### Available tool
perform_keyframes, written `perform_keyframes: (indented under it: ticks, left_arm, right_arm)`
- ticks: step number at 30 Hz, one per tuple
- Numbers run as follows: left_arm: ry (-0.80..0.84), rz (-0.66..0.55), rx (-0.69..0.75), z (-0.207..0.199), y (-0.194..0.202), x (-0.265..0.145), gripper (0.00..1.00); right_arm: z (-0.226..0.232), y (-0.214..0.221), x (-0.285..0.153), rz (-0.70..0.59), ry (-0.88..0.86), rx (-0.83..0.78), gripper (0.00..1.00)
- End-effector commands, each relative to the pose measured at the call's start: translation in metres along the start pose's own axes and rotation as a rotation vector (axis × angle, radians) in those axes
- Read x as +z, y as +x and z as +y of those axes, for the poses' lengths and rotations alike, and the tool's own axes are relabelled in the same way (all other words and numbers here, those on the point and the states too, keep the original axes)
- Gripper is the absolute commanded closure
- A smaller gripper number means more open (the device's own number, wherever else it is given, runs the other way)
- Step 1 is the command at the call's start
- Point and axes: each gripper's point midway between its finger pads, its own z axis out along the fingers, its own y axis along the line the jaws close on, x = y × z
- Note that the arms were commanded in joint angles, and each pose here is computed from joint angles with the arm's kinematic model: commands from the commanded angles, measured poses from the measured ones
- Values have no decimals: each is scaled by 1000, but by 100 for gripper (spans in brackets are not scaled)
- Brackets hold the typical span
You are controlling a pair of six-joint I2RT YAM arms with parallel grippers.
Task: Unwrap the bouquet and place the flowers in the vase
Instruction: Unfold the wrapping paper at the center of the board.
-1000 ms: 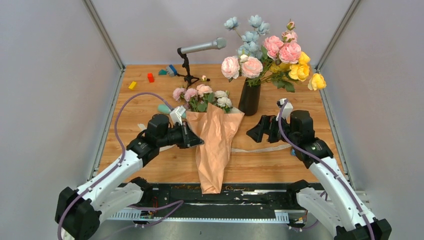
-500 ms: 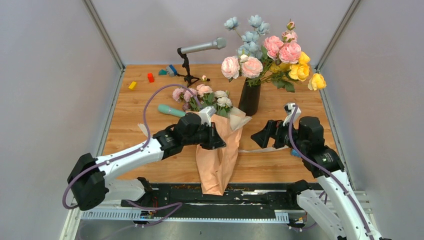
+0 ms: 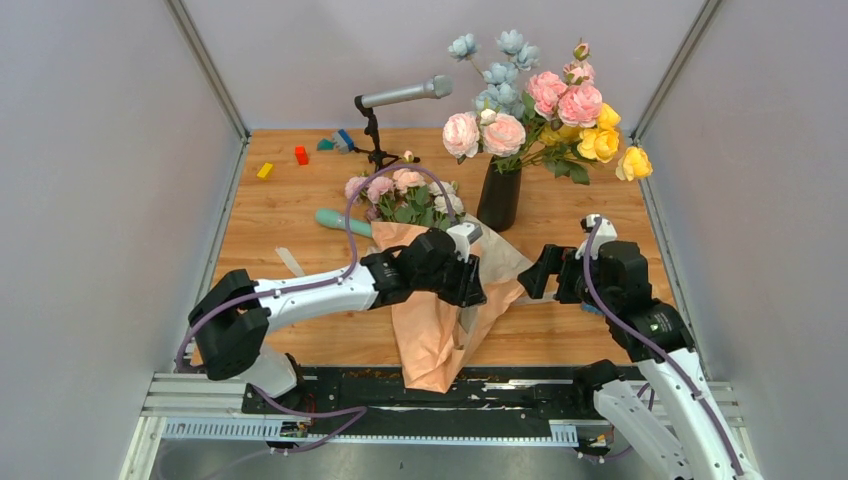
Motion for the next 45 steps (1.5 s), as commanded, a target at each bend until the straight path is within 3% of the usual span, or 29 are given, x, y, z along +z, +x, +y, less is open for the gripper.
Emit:
perform_keyframes:
  ticks: [1, 6, 10, 16, 20, 22, 32, 45]
  left_arm:
    - [53, -54, 107, -23, -25, -14, 46]
    - [39, -91, 196, -31, -41, -45, 14]
    - [-44, -115, 228, -22, -48, -74, 1]
    - [-130, -175, 167, 4, -58, -116, 0]
    - [-219, -219, 13, 50, -59, -125, 0]
    - [-256, -234, -72, 72, -56, -124, 0]
    - [-383, -281, -219, 142, -42, -107, 0]
    - [-494, -234, -267, 191, -28, -79, 0]
  right_arm:
    - [-7, -22, -16, -92, 77, 22, 0]
    - [-14, -27, -26, -129, 130, 28, 0]
    - [-26, -25, -32, -122, 199, 40, 0]
    - [-34, -17, -34, -103, 249, 88, 0]
    - [-41, -4, -27, -55, 288, 136, 0]
    - [-45, 1, -23, -31, 312, 163, 0]
    - [-67, 36, 0, 39, 417, 314, 0]
    - [-91, 79, 32, 112, 513, 438, 0]
